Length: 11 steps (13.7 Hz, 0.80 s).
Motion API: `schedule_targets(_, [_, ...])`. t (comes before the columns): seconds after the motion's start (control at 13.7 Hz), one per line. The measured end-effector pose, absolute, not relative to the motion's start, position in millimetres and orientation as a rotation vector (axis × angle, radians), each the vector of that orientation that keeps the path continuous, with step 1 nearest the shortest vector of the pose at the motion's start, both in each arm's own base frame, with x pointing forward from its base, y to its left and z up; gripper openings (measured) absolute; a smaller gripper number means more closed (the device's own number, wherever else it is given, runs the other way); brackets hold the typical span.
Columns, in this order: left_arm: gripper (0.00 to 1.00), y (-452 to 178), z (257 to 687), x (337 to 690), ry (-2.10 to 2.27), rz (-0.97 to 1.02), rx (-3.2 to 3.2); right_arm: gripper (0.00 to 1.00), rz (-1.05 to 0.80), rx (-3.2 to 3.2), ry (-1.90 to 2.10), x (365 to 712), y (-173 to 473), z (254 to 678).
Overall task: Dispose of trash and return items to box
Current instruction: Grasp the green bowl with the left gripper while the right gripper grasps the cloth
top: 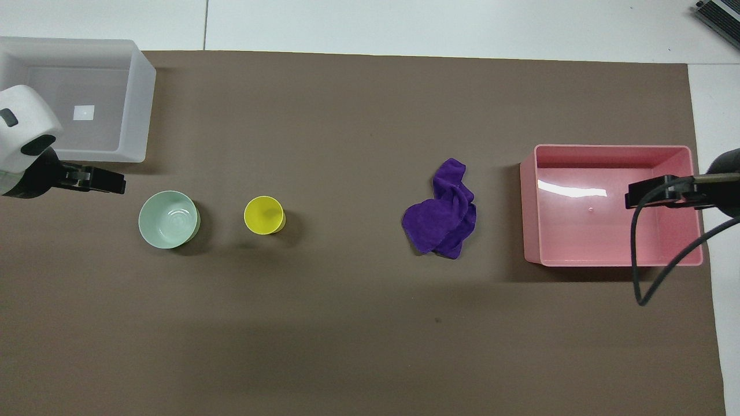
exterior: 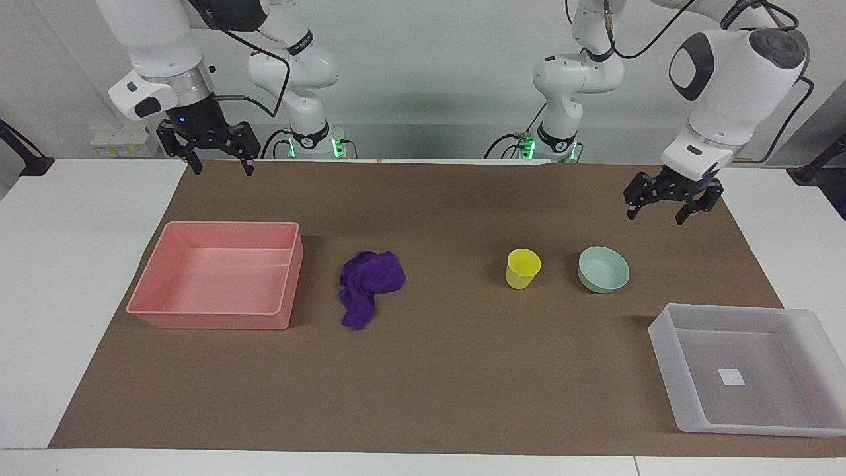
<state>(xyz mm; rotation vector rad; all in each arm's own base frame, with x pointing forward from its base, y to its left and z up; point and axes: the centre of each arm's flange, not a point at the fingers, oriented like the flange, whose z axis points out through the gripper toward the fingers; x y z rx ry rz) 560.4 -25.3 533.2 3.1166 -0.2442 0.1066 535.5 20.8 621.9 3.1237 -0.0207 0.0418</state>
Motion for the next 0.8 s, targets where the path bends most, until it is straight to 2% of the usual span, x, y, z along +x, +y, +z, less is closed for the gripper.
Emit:
schedule_targets(0.22, [1.0,-12,476,556,-0.205,0.127,3.121,1.0,0.104,3.133,-0.008,544,80,578])
schedule_targets(0.44, [1.0,-8,415,540,-0.191,0.119,3.123,1.0,0.154,3.157,0.008,560,142,505])
schedule_targets(0.66, [1.0,-6,369,524,-0.186,0.122,3.125,1.0,0.18,3.165,0.02,575,162,431])
schedule_targets(0.8, [1.0,-6,347,520,-0.185,0.119,3.124,1.0,0.197,3.171,0.009,573,161,381])
